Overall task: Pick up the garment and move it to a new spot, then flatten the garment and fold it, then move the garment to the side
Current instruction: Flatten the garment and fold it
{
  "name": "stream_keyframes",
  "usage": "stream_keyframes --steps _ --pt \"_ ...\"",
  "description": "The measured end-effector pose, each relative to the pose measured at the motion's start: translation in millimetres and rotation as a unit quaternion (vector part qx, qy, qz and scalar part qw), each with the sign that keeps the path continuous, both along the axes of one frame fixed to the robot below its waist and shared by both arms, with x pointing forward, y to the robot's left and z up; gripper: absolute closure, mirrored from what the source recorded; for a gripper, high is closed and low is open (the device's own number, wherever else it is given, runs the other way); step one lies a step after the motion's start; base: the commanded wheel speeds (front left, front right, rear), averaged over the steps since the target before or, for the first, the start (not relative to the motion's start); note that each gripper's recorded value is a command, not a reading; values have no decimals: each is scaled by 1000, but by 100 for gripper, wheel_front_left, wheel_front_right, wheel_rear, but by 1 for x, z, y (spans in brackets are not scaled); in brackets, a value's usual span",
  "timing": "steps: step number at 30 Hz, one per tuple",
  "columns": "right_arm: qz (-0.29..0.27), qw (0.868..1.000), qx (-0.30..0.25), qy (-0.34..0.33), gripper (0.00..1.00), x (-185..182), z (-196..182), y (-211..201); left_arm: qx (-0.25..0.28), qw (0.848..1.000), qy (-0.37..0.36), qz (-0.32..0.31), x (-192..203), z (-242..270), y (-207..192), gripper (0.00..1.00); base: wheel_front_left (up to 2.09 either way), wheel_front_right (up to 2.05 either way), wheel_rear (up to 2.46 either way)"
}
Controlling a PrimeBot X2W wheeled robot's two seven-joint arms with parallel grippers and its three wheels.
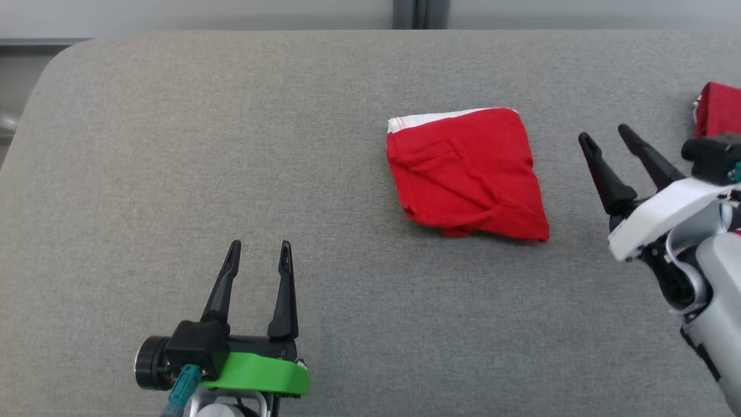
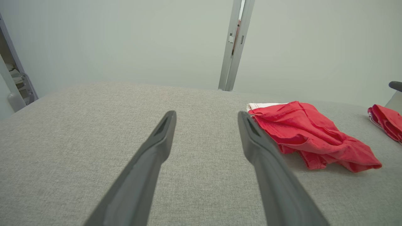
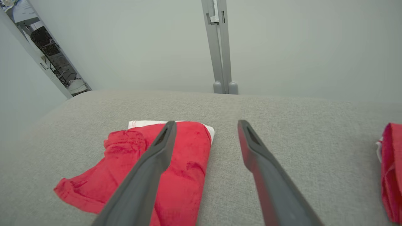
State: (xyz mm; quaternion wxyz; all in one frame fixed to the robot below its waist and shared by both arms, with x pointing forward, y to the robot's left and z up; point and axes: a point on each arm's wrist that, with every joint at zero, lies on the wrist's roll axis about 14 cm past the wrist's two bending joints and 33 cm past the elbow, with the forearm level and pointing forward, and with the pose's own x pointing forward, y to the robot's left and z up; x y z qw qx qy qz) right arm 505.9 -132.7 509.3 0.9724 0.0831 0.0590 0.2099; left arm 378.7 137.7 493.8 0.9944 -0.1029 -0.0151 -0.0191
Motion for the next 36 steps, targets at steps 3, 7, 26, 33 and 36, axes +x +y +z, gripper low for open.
stream_keyframes --steps 3,7,26,33,36 --pt "-7 999 24 31 0 -18 -17 1 3 1000 -3 -13 -2 1 -6 0 0 0 0" --pt "-6 992 106 72 100 -25 -16 14 2 1000 -16 -22 -3 10 -11 0 0 0 0" --pt "109 880 202 416 100 -6 -100 93 -3 999 23 25 -9 -10 14 0 0 0 0" --pt "199 856 167 446 100 -45 -96 117 -3 999 20 25 -1 -9 14 0 0 0 0" --pt "236 841 139 467 100 -73 -98 121 -4 1000 16 20 -1 -7 11 0 0 0 0"
